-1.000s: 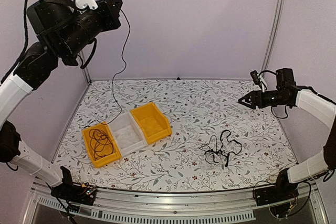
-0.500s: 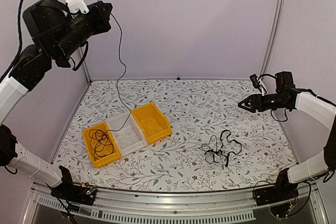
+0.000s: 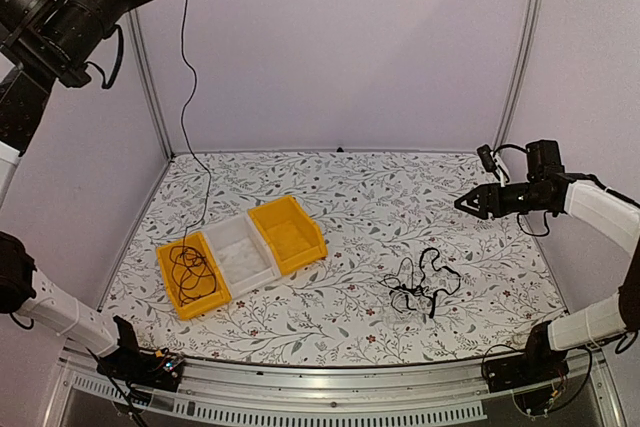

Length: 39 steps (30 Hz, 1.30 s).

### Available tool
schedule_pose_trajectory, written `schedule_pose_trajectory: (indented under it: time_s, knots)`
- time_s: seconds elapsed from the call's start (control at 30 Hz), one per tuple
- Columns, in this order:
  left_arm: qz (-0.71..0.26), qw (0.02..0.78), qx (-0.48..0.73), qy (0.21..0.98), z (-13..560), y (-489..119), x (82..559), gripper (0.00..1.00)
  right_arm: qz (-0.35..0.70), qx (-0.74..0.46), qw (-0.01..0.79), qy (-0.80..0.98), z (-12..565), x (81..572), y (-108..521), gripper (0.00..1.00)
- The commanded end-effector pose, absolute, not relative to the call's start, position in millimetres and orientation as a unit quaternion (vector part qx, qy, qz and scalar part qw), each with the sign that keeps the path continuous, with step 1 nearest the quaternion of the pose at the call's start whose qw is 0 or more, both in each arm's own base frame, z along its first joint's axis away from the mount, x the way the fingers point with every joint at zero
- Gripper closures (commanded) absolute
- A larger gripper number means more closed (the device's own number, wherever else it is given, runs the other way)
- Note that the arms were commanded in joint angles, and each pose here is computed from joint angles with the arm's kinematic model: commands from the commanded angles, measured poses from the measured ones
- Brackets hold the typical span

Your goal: Untangle the cables

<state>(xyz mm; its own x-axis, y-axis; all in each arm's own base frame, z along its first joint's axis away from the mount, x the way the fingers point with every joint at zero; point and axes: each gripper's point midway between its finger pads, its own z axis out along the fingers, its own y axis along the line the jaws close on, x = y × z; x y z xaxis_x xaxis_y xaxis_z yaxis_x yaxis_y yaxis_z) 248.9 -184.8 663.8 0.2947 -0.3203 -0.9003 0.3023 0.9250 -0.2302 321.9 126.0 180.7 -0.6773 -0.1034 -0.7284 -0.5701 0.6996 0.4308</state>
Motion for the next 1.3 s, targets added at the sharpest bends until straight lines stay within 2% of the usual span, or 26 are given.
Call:
schedule_pose_trajectory:
  time_s: [0.0, 0.2, 0.5, 0.6, 0.9, 1.0, 1.13, 1.27]
  knots:
    - [-0.187, 0.812, 0.021, 0.553, 669, -204, 249, 1.0, 0.329, -0.208, 0.362, 0.847, 186, 319, 126, 0.29]
    - [-0.191, 0.817, 0.036, 0.543, 676, -219, 248, 1.0, 0.327, -0.209, 0.365, 0.846, 188, 319, 126, 0.29]
    - [-0.146, 0.877, 0.055, 0.455, 750, -218, 211, 1.0, 0.324, -0.21, 0.368, 0.846, 188, 316, 125, 0.29]
    - [-0.117, 0.888, 0.054, 0.44, 757, -218, 202, 1.0, 0.322, -0.21, 0.37, 0.846, 188, 315, 124, 0.29]
    - [0.012, 0.839, 0.121, 0.53, 688, -253, 235, 1.0, 0.329, -0.208, 0.367, 0.845, 187, 309, 123, 0.29]
    - [0.036, 0.82, 0.138, 0.555, 664, -257, 238, 1.0, 0.371, -0.244, 0.369, 0.816, 205, 298, 137, 0.36]
    - [0.062, 0.797, 0.132, 0.586, 640, -239, 239, 1.0, 0.396, -0.299, 0.377, 0.782, 226, 291, 158, 0.41]
    - [0.15, 0.747, 0.119, 0.636, 587, -193, 251, 1.0, 0.399, -0.332, 0.383, 0.764, 238, 293, 171, 0.42]
